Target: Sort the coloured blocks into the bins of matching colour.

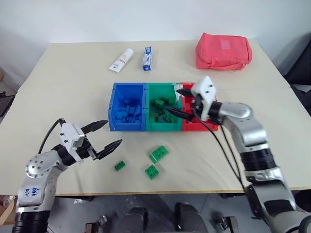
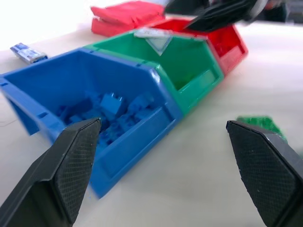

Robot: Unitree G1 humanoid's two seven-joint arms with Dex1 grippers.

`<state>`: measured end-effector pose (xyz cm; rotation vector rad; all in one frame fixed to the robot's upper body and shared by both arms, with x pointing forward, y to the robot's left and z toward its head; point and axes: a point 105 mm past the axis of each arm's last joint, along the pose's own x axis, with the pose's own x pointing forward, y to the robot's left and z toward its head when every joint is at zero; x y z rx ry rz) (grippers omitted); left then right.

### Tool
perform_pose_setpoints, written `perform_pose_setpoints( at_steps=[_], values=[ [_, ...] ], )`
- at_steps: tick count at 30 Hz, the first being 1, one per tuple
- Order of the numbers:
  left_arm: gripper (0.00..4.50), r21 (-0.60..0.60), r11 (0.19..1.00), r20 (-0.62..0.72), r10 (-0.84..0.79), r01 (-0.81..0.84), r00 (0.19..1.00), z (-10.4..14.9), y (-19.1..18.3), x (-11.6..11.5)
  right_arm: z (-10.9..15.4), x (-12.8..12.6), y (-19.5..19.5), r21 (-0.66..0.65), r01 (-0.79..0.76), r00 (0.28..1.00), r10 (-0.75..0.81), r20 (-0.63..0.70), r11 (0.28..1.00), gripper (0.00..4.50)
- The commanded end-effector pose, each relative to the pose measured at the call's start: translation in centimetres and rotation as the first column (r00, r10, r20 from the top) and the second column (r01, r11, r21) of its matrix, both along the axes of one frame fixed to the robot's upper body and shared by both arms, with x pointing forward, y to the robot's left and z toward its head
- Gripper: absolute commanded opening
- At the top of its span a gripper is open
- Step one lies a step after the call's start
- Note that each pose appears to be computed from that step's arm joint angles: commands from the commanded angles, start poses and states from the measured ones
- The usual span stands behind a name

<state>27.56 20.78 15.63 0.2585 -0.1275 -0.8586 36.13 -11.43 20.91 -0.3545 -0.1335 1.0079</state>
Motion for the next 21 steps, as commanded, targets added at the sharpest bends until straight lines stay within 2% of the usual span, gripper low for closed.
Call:
perform_pose_setpoints(
  at_steps=[1, 5, 8, 11, 15, 21],
  values=[
    [4.5, 0.07, 0.998, -0.008, -0.003, 0.004, 1.0, -0.2, 1.2, 0.0, 1.0, -3.3, -1.4, 0.021, -0.152, 0.985, 0.15, 0.085, 0.988, 4.47],
    [4.5, 0.135, 0.99, -0.037, -0.038, 0.043, 0.999, -0.8, 1.6, 0.1, -1.7, -6.8, -4.0, -0.036, -0.259, 0.964, 0.261, 0.047, 0.965, 4.47],
    [4.5, 0.162, 0.98, -0.045, -0.114, 0.12, 0.992, -1.0, 0.8, -0.3, -3.8, -8.2, -5.9, -0.093, -0.274, 0.962, 0.271, -0.044, 0.957, 4.47],
    [4.5, 0.17, 0.97, -0.048, -0.167, 0.173, 0.985, -1.2, 0.0, -0.7, -4.6, -8.8, -6.7, -0.117, -0.278, 0.96, 0.271, -0.077, 0.953, 4.47],
    [4.5, 0.146, 0.97, -0.071, -0.186, 0.195, 0.98, -1.5, -0.5, -0.6, -4.9, -8.9, -5.6, -0.133, -0.316, 0.948, 0.306, -0.089, 0.939, 4.47],
    [4.5, 0.155, 0.96, -0.058, -0.226, 0.233, 0.972, -1.2, -1.4, -0.6, -6.3, -7.6, -0.3, -0.218, -0.434, 0.9, 0.413, -0.139, 0.874, 4.47]
  ],
)
